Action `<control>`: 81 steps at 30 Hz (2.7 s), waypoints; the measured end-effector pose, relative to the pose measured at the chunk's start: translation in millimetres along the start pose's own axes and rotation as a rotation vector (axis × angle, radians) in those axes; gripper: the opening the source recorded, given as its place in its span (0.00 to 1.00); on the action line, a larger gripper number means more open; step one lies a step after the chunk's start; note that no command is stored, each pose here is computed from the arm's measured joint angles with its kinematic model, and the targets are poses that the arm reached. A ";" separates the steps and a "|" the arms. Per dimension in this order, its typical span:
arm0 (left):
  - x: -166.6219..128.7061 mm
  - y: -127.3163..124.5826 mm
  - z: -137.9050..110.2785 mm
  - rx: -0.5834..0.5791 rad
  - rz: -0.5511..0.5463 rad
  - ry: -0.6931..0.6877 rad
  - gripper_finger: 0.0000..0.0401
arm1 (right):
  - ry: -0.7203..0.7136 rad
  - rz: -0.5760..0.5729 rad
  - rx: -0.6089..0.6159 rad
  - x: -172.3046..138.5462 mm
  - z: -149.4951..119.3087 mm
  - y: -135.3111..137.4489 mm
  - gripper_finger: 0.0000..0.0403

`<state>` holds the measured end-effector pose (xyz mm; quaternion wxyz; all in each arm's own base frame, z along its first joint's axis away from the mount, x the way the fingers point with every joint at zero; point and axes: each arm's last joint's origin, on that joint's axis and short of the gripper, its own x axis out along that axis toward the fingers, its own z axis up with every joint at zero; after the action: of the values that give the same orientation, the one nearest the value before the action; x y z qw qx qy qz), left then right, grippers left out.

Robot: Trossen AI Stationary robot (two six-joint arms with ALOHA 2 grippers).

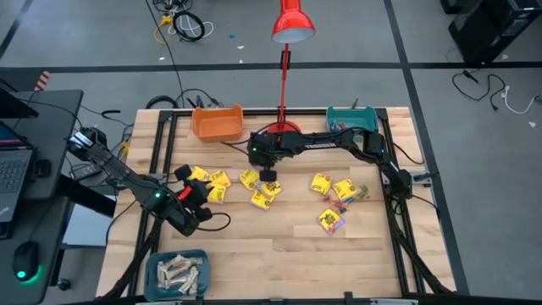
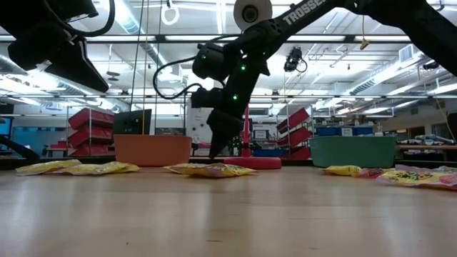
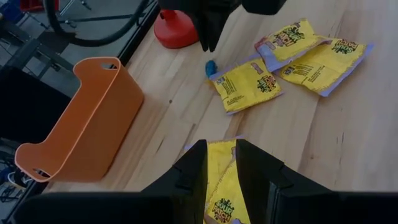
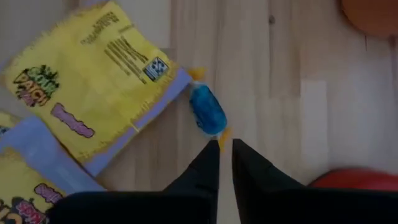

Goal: Sort candy
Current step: Put the small blue candy into the green bin

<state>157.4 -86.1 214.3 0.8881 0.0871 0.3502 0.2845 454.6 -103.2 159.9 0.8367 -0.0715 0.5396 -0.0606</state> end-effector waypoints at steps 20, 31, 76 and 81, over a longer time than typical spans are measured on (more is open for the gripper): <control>0.1 -1.0 1.1 -0.008 0.000 -0.014 0.22 | -0.056 -0.003 -0.060 13.7 5.0 6.5 0.35; 0.1 -1.0 1.1 -0.008 0.000 -0.014 0.22 | -0.058 -0.006 -0.059 15.7 3.3 7.0 0.35; 15.0 -7.6 -20.6 -0.043 -0.021 -0.029 0.22 | -0.067 -0.013 -0.012 24.1 -5.7 9.2 0.00; 15.0 -7.6 -20.7 -0.043 -0.021 -0.028 0.22 | -0.065 -0.001 -0.011 24.2 -6.1 9.6 0.06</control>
<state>155.8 -84.8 187.8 0.8976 0.0684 0.3323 0.2813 459.2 -98.4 134.0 0.8534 -0.0782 0.5123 -0.0554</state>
